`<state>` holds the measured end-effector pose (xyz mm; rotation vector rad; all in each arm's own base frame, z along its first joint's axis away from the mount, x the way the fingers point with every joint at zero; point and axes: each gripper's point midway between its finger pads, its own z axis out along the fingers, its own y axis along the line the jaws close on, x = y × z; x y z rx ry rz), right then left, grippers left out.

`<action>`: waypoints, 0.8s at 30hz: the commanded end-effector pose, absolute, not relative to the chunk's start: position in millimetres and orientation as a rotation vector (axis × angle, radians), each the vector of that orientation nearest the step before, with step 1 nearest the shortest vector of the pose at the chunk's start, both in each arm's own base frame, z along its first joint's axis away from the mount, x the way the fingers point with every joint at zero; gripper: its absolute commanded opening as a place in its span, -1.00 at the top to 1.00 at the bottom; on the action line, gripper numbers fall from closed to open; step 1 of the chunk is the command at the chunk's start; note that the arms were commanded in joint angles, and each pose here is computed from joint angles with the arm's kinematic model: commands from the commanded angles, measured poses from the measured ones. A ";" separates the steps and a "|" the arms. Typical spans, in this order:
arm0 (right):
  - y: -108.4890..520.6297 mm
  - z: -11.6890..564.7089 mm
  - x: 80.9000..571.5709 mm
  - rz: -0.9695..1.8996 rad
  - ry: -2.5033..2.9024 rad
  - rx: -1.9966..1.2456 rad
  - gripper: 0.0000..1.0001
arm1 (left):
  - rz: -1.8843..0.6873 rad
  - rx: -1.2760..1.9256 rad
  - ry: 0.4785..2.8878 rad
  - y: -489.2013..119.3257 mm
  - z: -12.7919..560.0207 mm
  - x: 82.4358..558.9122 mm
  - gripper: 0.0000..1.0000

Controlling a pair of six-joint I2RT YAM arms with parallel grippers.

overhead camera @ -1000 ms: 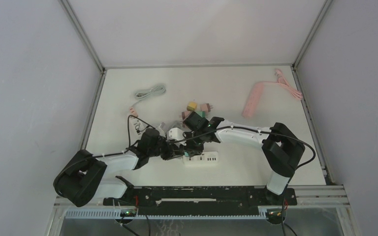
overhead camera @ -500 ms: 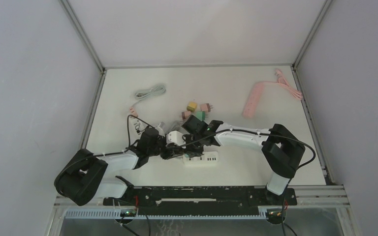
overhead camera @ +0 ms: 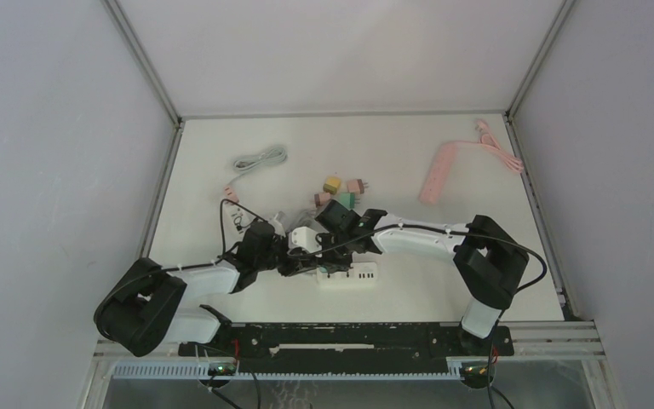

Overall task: Insert the plug
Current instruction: Insert the plug into the socket.

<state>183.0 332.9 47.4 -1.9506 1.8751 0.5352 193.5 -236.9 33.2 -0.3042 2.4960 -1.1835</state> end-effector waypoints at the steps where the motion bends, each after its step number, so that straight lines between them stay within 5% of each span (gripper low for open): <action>1: 282.9 -17.4 164.1 0.342 2.089 -2.110 1.00 | -1.085 -0.334 2.573 -222.0 10.6 180.6 0.63; 7: 283.9 -22.4 156.8 0.317 2.099 -2.122 1.00 | -1.081 -0.329 2.562 -221.2 15.9 181.7 0.62; 17: 308.9 34.0 169.8 0.386 1.935 -2.011 0.18 | -1.009 -0.321 2.516 -213.1 28.9 189.9 0.58; 24: 323.0 73.7 173.2 0.448 1.831 -1.926 -0.06 | -0.995 -0.327 2.516 -211.5 32.8 191.4 0.48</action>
